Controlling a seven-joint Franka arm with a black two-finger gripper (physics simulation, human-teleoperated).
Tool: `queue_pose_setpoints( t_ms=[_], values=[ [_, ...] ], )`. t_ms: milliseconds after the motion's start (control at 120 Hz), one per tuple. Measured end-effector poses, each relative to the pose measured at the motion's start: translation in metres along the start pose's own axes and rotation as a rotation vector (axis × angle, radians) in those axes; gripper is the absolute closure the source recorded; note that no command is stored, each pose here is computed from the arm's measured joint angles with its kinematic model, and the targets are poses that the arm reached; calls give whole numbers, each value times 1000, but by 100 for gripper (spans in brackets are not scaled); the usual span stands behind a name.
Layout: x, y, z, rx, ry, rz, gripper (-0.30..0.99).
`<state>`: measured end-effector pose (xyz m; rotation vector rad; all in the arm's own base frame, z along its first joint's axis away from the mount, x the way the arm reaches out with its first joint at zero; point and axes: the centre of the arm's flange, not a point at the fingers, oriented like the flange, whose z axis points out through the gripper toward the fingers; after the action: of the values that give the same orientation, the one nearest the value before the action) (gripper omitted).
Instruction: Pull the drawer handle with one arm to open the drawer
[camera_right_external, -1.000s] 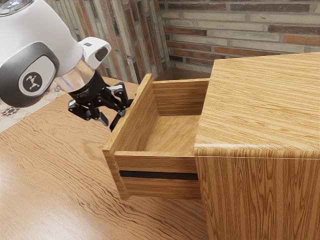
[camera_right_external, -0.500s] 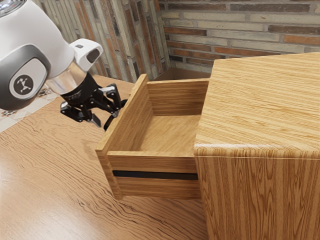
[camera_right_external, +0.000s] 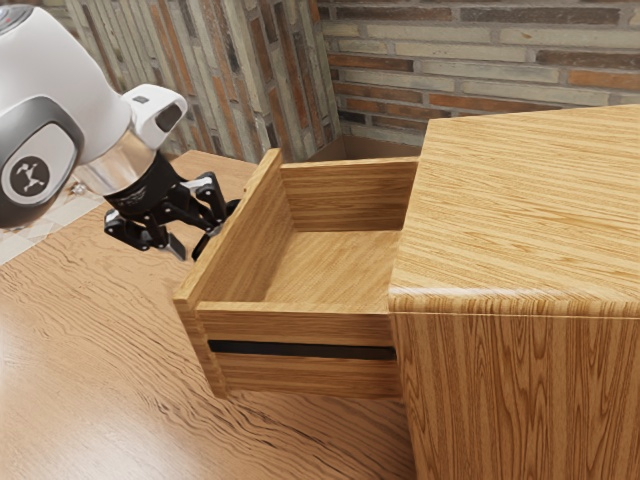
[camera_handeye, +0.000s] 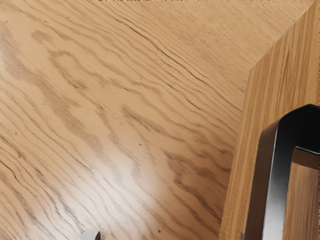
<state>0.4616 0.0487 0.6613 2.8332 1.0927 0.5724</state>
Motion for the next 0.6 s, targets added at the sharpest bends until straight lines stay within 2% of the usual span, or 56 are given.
queue_pose_setpoints(
  t_ms=[600],
  values=[
    [-3, -23, -8, 15, 21, -29, 42]
  ],
)
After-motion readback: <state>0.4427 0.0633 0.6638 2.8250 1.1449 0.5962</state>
